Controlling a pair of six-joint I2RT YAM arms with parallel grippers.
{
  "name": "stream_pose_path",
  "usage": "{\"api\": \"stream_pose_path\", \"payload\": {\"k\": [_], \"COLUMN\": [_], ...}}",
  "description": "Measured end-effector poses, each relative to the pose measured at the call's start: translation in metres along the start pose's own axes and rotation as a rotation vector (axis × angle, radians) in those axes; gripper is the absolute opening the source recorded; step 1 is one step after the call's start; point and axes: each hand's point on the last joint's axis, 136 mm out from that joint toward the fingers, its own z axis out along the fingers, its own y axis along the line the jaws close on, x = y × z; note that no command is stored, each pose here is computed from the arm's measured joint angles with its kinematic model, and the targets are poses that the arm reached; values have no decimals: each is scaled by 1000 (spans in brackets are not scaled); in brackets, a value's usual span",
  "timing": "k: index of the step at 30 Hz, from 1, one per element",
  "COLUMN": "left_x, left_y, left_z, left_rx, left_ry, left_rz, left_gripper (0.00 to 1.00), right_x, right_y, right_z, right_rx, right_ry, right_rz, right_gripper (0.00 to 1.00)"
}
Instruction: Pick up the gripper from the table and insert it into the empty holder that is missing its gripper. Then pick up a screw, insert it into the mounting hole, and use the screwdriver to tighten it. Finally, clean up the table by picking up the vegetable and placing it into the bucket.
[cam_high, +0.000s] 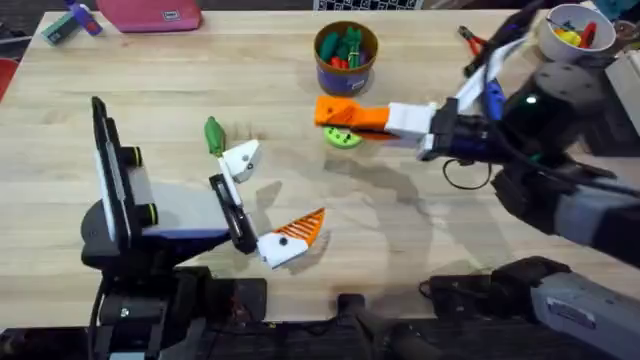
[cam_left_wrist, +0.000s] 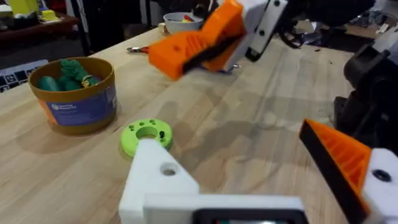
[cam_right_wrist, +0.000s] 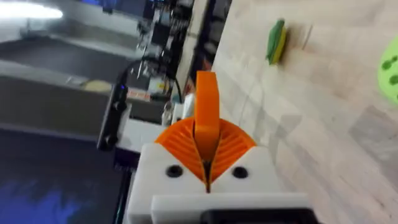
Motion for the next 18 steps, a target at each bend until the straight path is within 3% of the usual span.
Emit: {"api": "stream_pose_path", "payload": {"k": [5,11,18], "left_x": [0,0,0], "left_y": [0,0,0], "left_z": [0,0,0], "left_rx": [0,0,0], "left_ry": [0,0,0], "left_rz": [0,0,0], "left_gripper": [986,985,986], "right_x": [14,35,35], "right_y": [-12,-31,-22], "right_z": [9,13,20], "right_rx": [-62,-91,-173], "right_ry": [124,283,433], "right_rz": [21,144,145], "right_gripper": [11,11,11]}}
